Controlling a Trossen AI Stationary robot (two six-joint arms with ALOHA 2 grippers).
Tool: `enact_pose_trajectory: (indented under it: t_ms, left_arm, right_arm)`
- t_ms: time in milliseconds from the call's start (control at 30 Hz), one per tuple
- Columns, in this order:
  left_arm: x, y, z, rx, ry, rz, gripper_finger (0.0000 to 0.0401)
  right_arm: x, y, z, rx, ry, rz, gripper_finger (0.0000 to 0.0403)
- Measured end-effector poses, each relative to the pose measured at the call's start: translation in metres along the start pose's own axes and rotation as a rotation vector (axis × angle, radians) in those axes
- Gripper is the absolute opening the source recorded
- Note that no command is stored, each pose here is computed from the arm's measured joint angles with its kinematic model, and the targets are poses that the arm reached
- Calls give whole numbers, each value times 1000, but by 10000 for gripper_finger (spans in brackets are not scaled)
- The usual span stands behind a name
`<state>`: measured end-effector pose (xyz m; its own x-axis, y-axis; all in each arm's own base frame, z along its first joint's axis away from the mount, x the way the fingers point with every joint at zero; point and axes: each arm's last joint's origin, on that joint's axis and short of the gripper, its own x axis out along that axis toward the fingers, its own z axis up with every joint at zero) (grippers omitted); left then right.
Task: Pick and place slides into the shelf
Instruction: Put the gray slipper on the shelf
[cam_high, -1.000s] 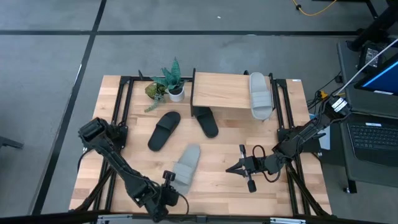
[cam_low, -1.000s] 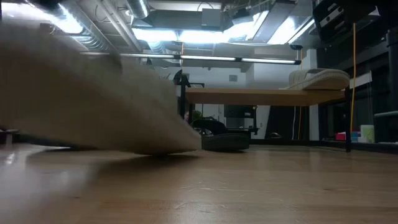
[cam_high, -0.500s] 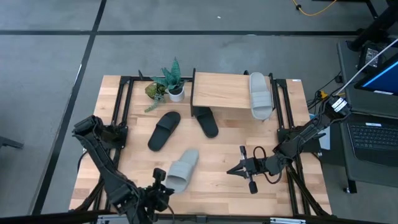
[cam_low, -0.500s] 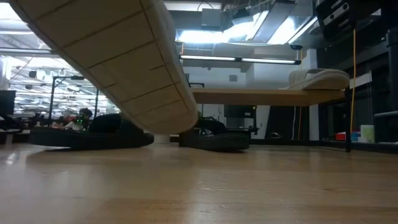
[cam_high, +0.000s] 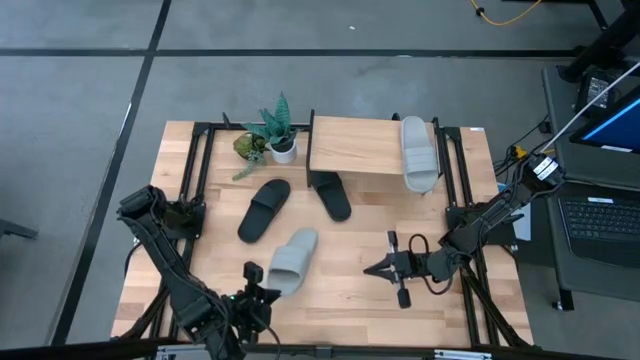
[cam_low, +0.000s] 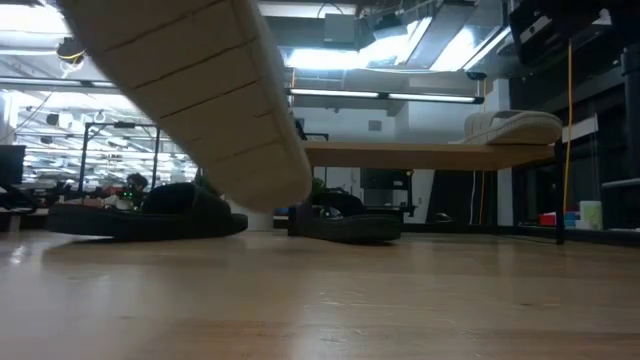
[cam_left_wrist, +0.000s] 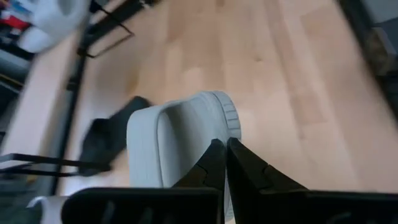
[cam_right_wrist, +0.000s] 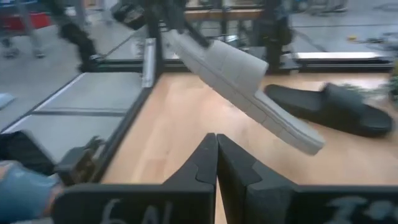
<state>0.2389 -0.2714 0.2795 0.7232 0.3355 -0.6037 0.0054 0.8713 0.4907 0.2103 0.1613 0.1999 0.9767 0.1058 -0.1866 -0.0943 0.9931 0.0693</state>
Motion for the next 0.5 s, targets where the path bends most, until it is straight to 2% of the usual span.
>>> enact_pose_trajectory:
  t_ms: [200, 400, 500]
  left_arm:
    - [7, 9, 3, 32, -41, 125, 0]
    - [11, 21, 9, 118, -92, 277, 0]
    - [9, 34, 13, 106, -109, 319, 0]
  right_arm:
    - [0, -1, 0, -24, -7, -36, 9]
    - [-4, -7, 7, -14, -55, -187, 9]
    - [-9, -9, 16, -64, -79, -193, 9]
